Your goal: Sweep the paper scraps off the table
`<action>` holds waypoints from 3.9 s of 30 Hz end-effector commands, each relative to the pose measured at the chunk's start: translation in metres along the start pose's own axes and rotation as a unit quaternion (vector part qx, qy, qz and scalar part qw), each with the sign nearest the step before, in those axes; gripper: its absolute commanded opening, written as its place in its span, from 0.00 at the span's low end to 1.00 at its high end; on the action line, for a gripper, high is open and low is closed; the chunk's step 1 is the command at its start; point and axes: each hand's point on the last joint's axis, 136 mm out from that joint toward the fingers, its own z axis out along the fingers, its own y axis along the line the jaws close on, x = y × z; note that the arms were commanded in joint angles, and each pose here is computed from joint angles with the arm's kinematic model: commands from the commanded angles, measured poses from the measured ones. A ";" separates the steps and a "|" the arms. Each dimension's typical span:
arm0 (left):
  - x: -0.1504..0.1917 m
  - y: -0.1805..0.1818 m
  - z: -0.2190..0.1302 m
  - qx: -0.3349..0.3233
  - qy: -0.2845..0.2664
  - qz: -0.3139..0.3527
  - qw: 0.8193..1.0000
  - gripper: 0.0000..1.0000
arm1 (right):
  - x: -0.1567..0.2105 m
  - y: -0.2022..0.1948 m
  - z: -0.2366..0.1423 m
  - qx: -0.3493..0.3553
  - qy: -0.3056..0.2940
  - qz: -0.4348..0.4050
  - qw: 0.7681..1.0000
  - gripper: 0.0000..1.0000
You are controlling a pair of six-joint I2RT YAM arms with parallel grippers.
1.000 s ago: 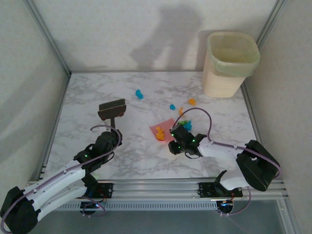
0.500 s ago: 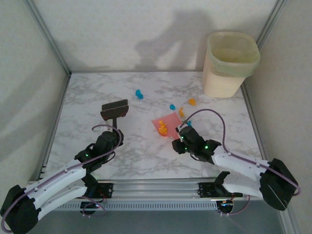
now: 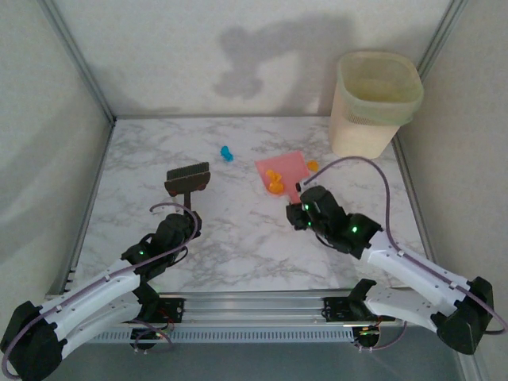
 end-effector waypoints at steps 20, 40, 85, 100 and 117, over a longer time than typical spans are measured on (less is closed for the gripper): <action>-0.011 -0.005 -0.008 0.020 -0.021 -0.032 0.999 0.00 | -0.227 -0.096 -0.042 0.116 -0.052 0.198 0.972 0.00; -0.021 -0.001 -0.016 0.022 -0.048 -0.037 0.998 0.00 | -0.297 -0.210 0.040 -0.021 -0.087 0.496 0.864 0.00; -0.023 0.008 -0.014 0.005 -0.063 -0.034 0.997 0.00 | -0.352 -0.224 0.016 -0.164 -0.172 0.597 0.767 0.00; -0.021 0.005 -0.012 0.008 -0.056 -0.031 0.998 0.00 | -0.363 -0.155 -0.001 -0.210 -0.137 0.509 0.823 0.00; -0.033 0.015 -0.021 -0.011 -0.086 -0.042 0.995 0.00 | -0.238 0.043 -0.082 -0.184 -0.099 0.132 0.969 0.00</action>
